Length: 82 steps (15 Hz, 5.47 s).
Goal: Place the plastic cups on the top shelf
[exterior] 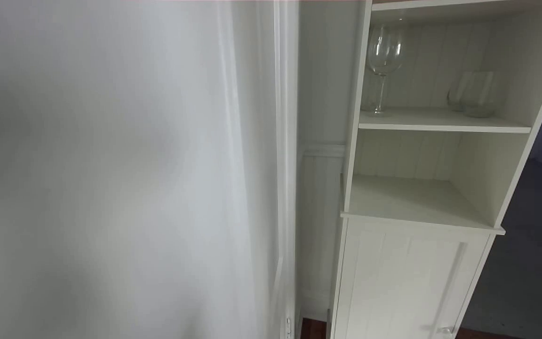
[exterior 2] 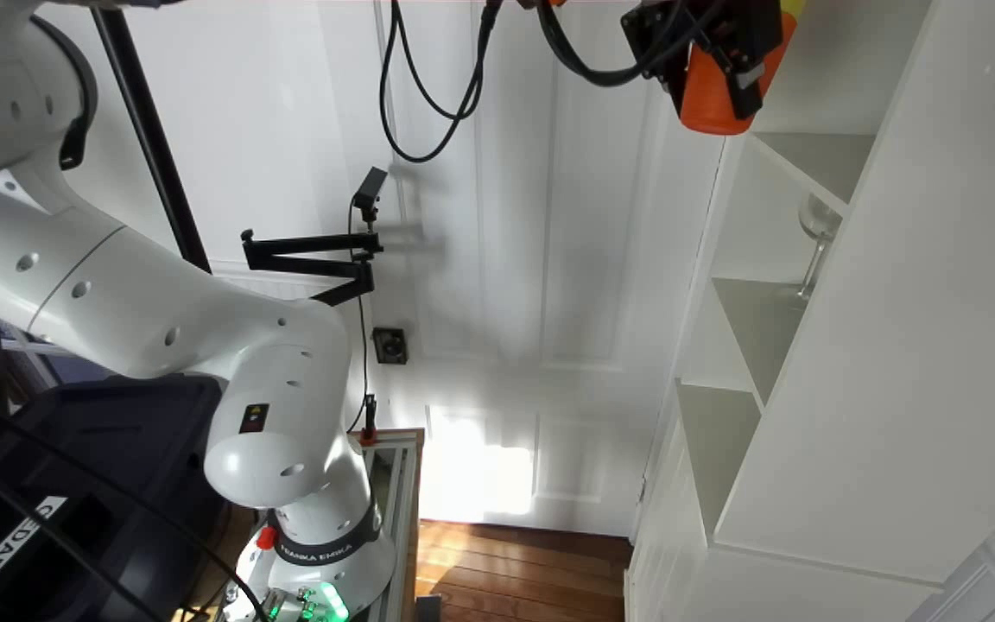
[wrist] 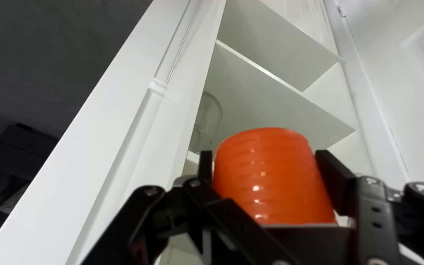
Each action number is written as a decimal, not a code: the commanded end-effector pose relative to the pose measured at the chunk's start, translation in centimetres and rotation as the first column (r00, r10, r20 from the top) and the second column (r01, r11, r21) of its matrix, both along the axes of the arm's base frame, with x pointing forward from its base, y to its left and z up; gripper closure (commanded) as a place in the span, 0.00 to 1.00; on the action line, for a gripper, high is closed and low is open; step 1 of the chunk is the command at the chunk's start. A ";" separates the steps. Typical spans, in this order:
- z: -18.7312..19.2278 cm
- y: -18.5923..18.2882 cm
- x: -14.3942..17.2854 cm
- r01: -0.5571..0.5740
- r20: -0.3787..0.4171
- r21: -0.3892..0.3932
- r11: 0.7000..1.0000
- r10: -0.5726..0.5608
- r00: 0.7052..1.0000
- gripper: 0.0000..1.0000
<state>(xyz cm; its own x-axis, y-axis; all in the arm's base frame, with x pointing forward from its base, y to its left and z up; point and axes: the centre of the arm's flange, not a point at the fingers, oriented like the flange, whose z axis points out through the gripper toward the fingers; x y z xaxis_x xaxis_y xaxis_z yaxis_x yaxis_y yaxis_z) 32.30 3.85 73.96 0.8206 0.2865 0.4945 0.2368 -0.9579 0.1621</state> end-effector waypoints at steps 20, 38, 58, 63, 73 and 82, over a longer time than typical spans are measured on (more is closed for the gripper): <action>13.7 -3.0 -1.3 -0.177 0.288 0.054 0.983 0.155 0.945 0.55; 19.8 -1.8 8.4 -0.183 0.436 0.137 0.974 0.106 0.893 0.55; 19.4 -3.0 11.4 -0.005 0.258 0.156 0.988 -0.036 0.965 0.00; 19.1 -4.5 8.9 -0.024 0.246 0.133 0.991 -0.009 0.969 0.00; 17.9 -8.1 0.7 -0.149 0.240 0.046 0.988 0.134 0.961 0.00; 13.0 -9.6 -3.6 -0.204 0.174 0.081 0.976 0.188 0.967 0.00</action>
